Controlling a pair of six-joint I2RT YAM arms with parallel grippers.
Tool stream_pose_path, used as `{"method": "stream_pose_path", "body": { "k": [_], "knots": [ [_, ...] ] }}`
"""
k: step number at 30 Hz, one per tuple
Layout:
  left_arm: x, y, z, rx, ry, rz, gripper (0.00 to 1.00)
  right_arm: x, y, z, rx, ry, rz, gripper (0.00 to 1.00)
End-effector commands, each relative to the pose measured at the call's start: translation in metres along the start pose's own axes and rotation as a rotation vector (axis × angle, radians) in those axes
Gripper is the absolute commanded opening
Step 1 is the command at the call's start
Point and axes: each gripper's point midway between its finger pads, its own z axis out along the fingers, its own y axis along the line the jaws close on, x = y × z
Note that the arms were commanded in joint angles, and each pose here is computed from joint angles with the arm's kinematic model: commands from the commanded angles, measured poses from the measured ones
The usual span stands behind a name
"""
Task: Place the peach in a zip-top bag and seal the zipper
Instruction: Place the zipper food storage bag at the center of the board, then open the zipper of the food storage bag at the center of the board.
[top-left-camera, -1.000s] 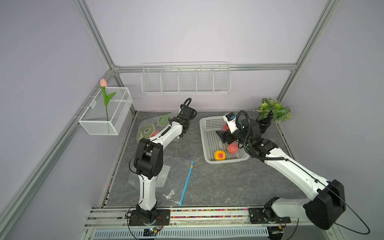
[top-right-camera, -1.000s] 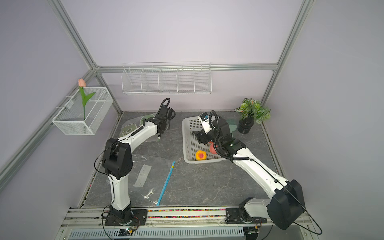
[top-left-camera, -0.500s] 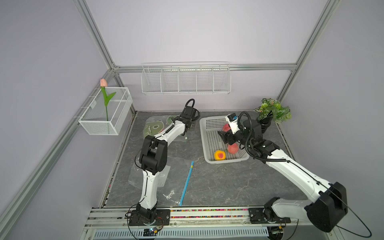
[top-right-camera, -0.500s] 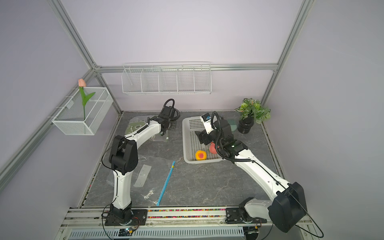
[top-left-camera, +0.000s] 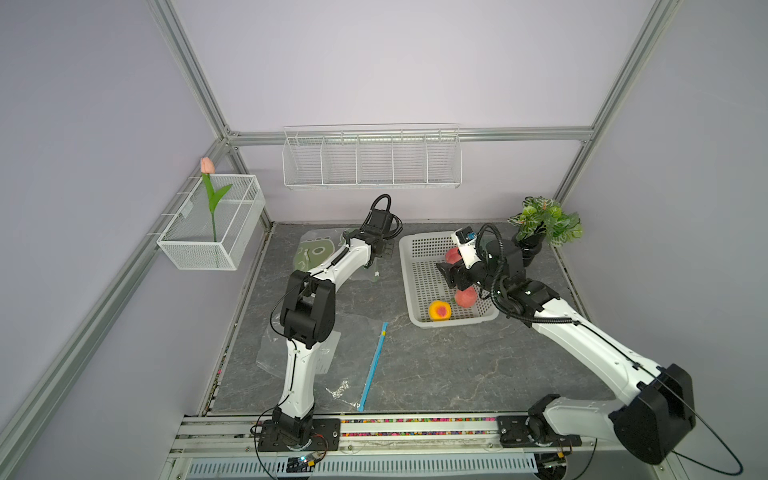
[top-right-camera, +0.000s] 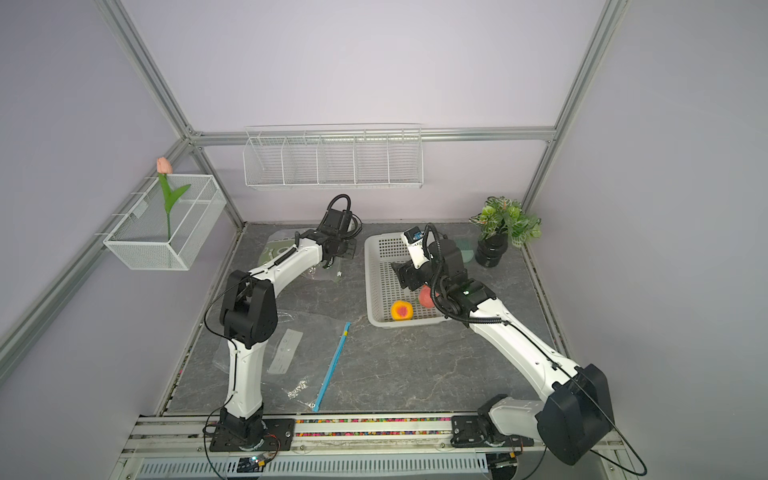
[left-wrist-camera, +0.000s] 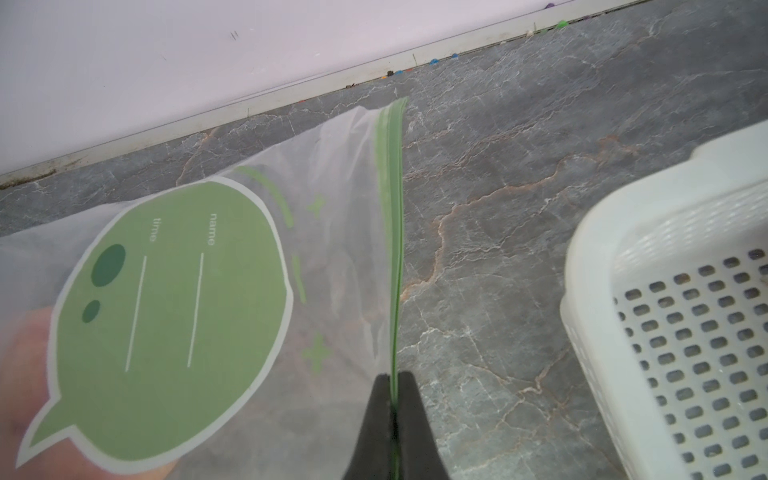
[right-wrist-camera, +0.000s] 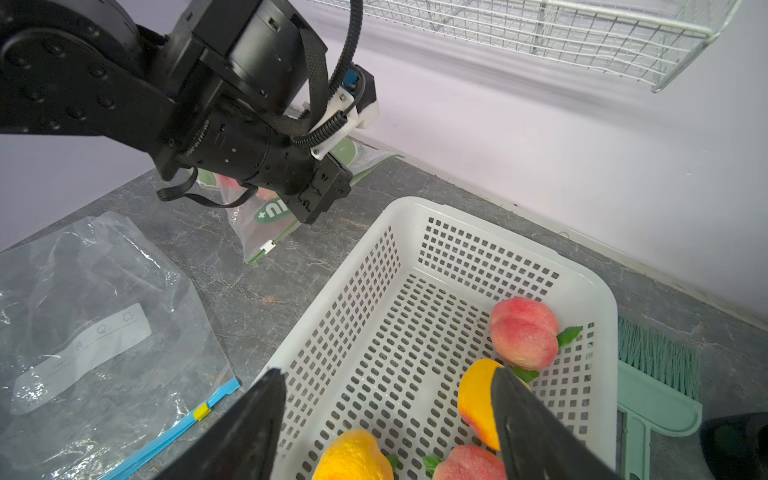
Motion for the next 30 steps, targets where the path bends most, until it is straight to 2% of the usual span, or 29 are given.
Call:
{"method": "stream_pose_path", "body": {
  "k": [1, 2, 6, 9, 12, 16, 21, 30],
  "knots": [
    [-0.004, -0.006, 0.003, 0.030, 0.003, -0.002, 0.00, 0.011, -0.003, -0.001, 0.009, 0.027, 0.024, 0.80],
    [-0.005, -0.007, 0.003, 0.034, 0.003, -0.001, 0.01, 0.012, -0.003, -0.001, 0.009, 0.029, 0.024, 0.80],
    [-0.011, -0.006, -0.005, 0.036, -0.003, -0.008, 0.33, 0.014, -0.004, 0.000, 0.011, 0.033, 0.027, 0.80],
    [-0.021, -0.007, -0.020, 0.055, -0.025, -0.017, 0.51, 0.015, -0.005, 0.000, 0.010, 0.036, 0.030, 0.80],
    [-0.034, -0.004, -0.043, 0.067, -0.055, -0.038, 0.60, 0.017, -0.005, 0.000, 0.010, 0.038, 0.035, 0.80],
    [-0.043, -0.005, -0.080, 0.112, -0.083, -0.065, 0.64, 0.019, -0.006, 0.001, 0.012, 0.038, 0.043, 0.80],
    [-0.030, -0.006, -0.129, 0.189, -0.101, -0.094, 0.66, 0.023, -0.008, 0.002, 0.014, 0.043, 0.048, 0.81],
    [0.040, -0.001, -0.196, 0.274, -0.066, -0.142, 0.66, 0.029, -0.010, -0.001, 0.012, 0.041, 0.077, 0.81]
  ]
}}
